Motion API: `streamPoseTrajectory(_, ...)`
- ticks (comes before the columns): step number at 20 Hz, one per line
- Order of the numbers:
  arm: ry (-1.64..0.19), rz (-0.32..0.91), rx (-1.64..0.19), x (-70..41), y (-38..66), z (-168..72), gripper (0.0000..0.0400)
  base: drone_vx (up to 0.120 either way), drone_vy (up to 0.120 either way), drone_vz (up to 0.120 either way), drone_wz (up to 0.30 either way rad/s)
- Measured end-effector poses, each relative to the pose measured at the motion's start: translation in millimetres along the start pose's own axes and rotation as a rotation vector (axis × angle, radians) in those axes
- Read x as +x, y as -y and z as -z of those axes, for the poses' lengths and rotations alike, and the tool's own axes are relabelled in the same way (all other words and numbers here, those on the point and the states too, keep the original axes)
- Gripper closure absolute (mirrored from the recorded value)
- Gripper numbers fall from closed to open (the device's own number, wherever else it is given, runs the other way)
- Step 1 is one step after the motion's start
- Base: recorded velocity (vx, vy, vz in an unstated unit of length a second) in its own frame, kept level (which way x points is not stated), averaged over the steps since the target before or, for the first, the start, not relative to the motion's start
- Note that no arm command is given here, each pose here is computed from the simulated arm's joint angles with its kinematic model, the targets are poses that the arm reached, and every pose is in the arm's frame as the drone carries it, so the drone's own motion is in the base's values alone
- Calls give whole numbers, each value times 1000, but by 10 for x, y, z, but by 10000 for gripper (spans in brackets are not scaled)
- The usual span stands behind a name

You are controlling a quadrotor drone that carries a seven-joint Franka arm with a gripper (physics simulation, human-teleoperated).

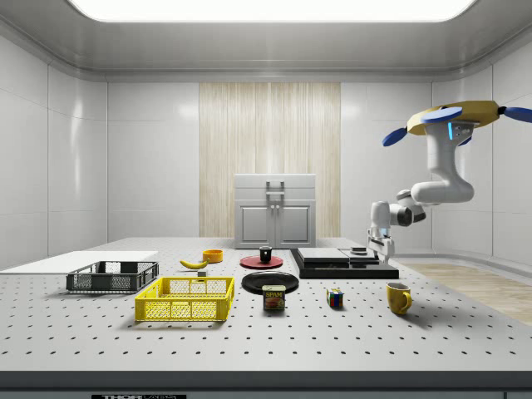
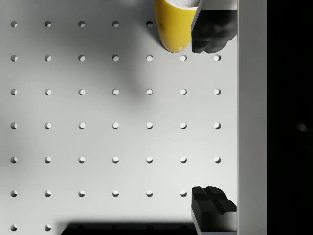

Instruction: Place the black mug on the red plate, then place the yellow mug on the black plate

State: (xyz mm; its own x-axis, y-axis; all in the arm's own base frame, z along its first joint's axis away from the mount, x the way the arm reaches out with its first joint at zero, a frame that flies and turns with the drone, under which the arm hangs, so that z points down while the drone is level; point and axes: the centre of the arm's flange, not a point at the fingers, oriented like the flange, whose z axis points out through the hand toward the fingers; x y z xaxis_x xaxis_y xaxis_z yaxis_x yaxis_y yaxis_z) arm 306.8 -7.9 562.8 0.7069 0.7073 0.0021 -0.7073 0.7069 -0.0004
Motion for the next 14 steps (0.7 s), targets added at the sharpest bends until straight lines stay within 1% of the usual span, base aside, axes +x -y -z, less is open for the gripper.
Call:
streamPoseTrajectory(2,0,0,0,0,0,0,0,-100,120,0,0)
streamPoseTrajectory(8,0,0,0,0,0,0,0,0,120,0,0)
streamPoseTrajectory(14,0,0,0,0,0,0,0,0,120,-113,0)
